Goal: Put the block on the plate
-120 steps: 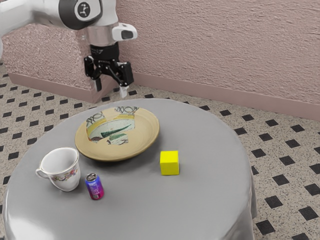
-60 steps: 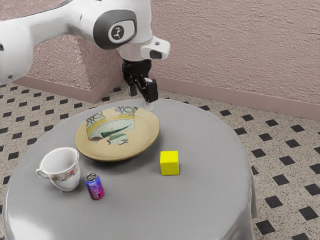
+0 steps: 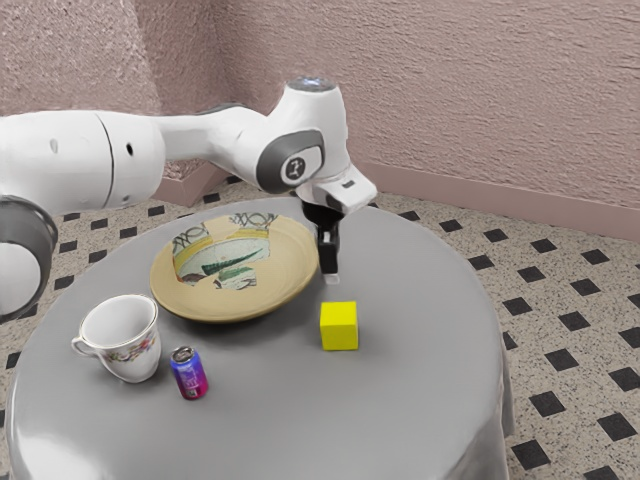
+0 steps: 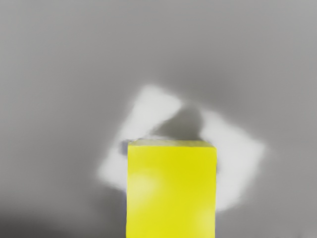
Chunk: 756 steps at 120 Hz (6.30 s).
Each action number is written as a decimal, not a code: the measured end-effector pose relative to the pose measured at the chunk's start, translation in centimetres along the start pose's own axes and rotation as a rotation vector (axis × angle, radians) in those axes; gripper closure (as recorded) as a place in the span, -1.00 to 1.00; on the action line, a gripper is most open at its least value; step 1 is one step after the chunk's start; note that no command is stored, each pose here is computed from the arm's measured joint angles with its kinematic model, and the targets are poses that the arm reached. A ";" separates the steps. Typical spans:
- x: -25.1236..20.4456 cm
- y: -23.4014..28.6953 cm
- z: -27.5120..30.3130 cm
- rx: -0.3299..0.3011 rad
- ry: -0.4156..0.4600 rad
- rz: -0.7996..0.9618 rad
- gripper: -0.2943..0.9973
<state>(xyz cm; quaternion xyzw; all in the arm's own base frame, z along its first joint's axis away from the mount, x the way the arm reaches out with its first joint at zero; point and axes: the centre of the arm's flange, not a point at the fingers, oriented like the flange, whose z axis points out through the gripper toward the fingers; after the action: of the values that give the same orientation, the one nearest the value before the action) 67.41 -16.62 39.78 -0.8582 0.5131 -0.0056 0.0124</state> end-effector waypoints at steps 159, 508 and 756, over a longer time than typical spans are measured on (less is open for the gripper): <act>-3.8 -1.4 8.2 -0.021 -0.017 0.270 -0.54; 6.2 2.6 8.1 -0.016 0.034 0.243 -0.06; -19.2 -18.9 11.2 0.003 -0.011 -0.270 -0.08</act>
<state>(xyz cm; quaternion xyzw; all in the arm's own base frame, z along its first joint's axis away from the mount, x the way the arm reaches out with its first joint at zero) 75.21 9.46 29.13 -0.9195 0.3929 -0.0033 0.0154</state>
